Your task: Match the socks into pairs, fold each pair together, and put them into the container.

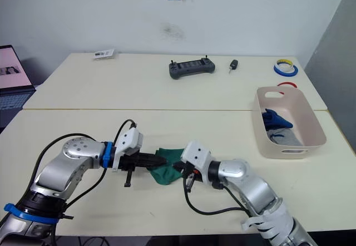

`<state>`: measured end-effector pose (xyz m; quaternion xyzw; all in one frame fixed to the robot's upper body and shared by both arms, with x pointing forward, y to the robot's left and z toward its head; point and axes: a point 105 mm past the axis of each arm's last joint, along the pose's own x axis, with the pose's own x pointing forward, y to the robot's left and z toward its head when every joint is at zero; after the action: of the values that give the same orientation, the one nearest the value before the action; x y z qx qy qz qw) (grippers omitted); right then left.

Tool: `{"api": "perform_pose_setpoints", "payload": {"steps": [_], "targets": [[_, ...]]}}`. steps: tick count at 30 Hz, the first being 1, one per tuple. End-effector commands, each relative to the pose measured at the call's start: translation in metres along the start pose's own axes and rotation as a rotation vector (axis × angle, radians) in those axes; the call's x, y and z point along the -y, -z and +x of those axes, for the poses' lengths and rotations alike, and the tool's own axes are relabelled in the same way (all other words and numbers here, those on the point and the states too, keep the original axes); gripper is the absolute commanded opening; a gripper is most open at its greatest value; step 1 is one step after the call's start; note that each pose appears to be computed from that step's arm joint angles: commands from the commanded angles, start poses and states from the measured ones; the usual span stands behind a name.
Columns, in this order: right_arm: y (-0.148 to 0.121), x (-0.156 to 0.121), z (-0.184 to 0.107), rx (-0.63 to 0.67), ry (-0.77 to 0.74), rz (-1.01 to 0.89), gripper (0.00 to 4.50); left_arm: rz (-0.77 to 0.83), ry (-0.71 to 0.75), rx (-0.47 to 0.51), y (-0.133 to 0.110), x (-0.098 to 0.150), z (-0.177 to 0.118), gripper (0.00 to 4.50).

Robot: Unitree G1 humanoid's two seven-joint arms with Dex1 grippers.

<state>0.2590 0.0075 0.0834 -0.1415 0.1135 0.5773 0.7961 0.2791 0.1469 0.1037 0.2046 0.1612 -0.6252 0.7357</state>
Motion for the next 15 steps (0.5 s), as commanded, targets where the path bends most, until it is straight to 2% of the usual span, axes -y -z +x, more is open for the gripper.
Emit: {"api": "perform_pose_setpoints", "payload": {"steps": [1,5,9,11,15], "targets": [[0.002,0.001,0.005,-0.027,0.003,-0.030,0.02,0.058,-0.007,-0.074,0.016,-0.004,-0.001,0.00],[0.016,0.005,-0.004,-0.085,0.030,-0.014,0.02,0.068,-0.038,-0.132,0.033,-0.011,-0.007,0.00],[0.020,0.011,-0.014,-0.090,0.064,0.002,0.02,0.070,-0.045,-0.113,0.033,-0.011,-0.006,0.00],[0.016,0.011,-0.016,-0.072,0.070,0.003,0.02,0.071,-0.048,-0.096,0.030,-0.011,-0.006,0.00],[-0.014,0.006,-0.023,0.056,0.035,0.001,0.02,-0.008,-0.072,0.024,0.006,-0.014,-0.013,0.00]]}}
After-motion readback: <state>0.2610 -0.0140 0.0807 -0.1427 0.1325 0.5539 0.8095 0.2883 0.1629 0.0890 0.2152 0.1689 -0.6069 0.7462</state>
